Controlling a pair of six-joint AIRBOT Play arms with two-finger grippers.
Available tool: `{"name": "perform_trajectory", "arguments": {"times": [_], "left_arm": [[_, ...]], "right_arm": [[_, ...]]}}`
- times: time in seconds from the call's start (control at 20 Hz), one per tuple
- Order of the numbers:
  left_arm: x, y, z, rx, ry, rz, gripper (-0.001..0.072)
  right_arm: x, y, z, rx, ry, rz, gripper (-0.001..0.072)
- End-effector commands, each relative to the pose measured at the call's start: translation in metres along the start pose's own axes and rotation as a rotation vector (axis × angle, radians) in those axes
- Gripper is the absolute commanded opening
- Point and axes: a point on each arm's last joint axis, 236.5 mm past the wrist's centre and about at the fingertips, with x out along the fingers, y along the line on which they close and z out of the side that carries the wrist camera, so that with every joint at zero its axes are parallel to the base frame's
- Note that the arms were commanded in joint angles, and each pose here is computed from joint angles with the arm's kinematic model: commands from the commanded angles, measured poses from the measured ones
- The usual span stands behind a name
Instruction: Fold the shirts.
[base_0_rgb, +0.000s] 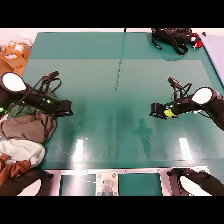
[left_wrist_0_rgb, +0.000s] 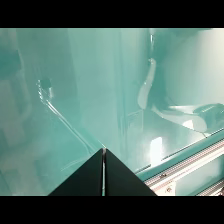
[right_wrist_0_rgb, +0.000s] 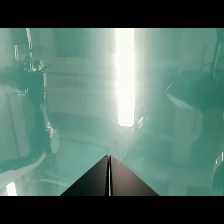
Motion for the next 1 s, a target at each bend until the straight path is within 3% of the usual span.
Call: {"name": "perform_trajectory", "arguments": {"times": [0.0,0.25,0.5,0.55,0.6,0.65,0.7,0.8,0.95], "left_arm": [[0.000,0.000,0.000,0.001,-0.001,0.000,0.0022],[0.000,0.000,0.007,0.001,-0.028,-0.001,0.0022],[-0.010,0.015,0.065,0.053,-0.279,0.071,0.0025],[-0.013,0.030,0.071,0.078,-0.301,0.140,0.0267],[-0.018,0.051,0.074,0.118,-0.310,0.242,0.0661],[-0.029,0.081,0.080,0.140,-0.329,0.383,0.0720],[-0.044,0.110,0.082,0.153,-0.332,0.515,0.0720],[-0.078,0.160,0.084,0.150,-0.338,0.724,0.0720],[-0.102,0.220,0.083,0.043,-0.356,0.801,0.0720]], "right_arm": [[0.000,0.000,0.000,0.000,0.002,0.000,0.0015],[0.000,0.000,0.000,0.000,-0.002,0.000,0.0015],[0.000,0.001,0.020,0.001,-0.083,0.006,0.0028],[-0.001,0.001,0.024,0.002,-0.100,0.006,0.0115],[-0.001,0.001,0.029,0.001,-0.122,0.007,0.0255],[-0.002,0.002,0.035,0.002,-0.149,0.009,0.0358],[-0.003,0.002,0.041,0.002,-0.174,0.010,0.0382],[-0.005,0.001,0.051,0.005,-0.216,0.010,0.0382],[-0.007,-0.009,0.066,0.028,-0.267,0.000,0.0382]]}}
